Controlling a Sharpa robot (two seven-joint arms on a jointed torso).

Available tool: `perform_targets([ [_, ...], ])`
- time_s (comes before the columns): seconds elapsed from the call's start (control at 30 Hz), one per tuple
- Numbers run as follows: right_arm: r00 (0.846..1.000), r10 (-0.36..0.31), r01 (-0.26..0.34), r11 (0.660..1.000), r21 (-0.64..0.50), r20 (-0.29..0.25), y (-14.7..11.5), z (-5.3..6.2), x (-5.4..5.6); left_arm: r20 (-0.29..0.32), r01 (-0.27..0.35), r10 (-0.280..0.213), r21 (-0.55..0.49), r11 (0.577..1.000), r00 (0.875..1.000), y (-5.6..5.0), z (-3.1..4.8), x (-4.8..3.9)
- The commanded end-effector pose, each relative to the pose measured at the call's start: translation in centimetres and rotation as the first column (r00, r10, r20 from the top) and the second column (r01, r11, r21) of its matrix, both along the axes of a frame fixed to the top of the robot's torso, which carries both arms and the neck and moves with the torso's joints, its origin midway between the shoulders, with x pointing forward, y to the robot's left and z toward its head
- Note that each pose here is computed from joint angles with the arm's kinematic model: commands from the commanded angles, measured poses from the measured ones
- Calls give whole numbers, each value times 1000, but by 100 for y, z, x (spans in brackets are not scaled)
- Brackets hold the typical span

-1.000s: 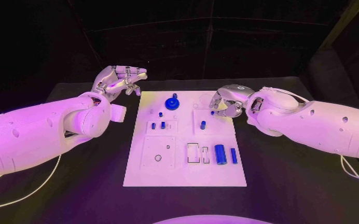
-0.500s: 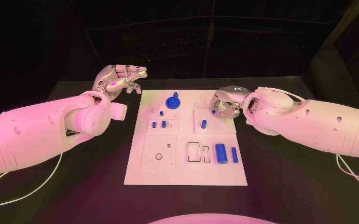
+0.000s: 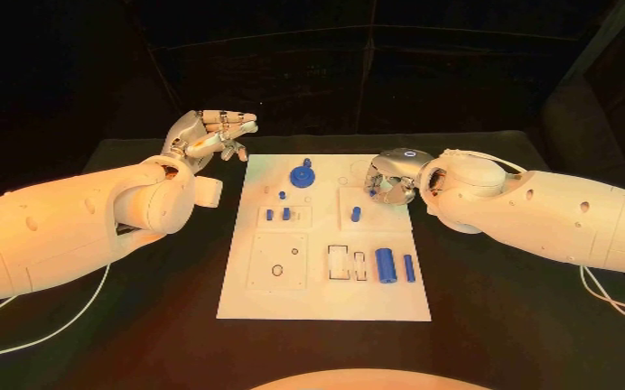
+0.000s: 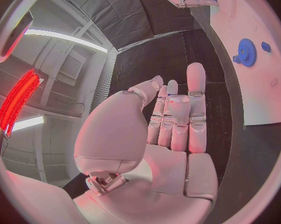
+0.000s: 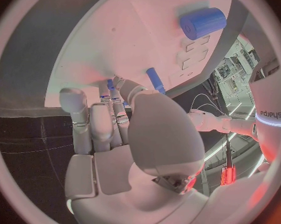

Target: Assemble the parts on the task board

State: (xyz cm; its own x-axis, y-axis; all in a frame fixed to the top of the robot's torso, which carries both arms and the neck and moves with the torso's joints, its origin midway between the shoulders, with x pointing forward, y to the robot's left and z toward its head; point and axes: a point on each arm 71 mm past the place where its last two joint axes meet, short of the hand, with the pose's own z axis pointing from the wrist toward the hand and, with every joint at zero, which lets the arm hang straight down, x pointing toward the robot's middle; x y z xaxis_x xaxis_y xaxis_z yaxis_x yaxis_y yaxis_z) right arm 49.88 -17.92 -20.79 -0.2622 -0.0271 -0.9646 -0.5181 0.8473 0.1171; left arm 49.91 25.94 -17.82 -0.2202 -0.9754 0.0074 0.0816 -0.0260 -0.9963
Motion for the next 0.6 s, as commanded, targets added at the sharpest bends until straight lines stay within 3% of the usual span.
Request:
perform_targets([
  [0.03, 1000, -6, 6, 999, -51, -3, 3, -50, -13, 9, 4, -4, -9, 1000, 1000, -6, 16, -5],
  [0.33, 997, -22, 27, 998, -65, 77, 27, -18, -14, 10, 11, -11, -13, 1000, 1000, -16, 19, -14],
  [0.6, 994, -18, 26, 997, -66, 112, 53, 0, -31, 12, 10, -10, -13, 1000, 1000, -11, 21, -17],
])
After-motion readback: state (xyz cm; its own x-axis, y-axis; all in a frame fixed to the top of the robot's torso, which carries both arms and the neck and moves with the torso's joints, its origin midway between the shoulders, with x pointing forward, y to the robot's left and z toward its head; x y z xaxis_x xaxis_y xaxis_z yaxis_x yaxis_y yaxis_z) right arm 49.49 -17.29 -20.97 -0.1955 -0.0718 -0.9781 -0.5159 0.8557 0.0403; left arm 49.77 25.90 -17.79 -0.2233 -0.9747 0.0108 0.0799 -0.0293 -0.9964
